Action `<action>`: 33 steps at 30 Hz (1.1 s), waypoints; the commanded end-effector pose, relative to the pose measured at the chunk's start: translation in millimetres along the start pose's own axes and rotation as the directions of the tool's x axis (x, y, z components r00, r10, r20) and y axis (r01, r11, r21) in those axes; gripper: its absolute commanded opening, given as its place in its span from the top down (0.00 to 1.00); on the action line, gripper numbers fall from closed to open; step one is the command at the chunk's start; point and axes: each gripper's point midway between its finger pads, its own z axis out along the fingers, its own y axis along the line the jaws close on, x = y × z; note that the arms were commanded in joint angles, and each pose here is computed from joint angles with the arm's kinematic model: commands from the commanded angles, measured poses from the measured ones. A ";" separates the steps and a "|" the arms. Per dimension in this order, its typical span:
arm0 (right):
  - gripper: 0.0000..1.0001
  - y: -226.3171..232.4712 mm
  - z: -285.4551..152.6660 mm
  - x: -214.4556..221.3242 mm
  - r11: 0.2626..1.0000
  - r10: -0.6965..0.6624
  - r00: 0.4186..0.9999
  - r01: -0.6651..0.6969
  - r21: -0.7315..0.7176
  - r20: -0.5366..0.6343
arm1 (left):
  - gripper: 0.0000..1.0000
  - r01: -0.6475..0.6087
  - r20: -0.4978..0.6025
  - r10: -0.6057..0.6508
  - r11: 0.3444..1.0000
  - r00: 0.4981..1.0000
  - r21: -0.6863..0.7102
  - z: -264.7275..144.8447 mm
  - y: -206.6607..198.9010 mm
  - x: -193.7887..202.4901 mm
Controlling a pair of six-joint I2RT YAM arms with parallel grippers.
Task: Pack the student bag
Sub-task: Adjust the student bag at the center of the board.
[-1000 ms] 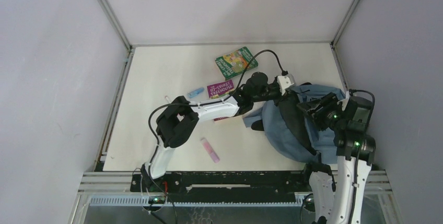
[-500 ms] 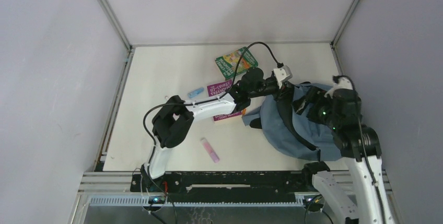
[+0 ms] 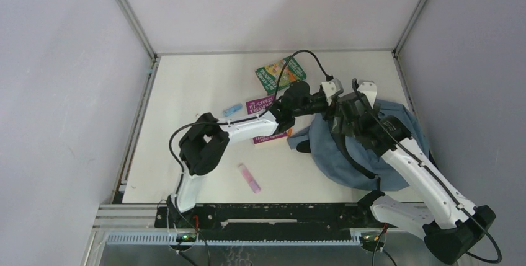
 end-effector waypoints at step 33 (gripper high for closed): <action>1.00 -28.0 8.7 -24.9 0.884 0.425 0.905 -0.418 -0.208 -0.012 | 0.55 0.557 -0.266 -0.804 0.569 0.532 -0.605 -60.7 -5.1 85.3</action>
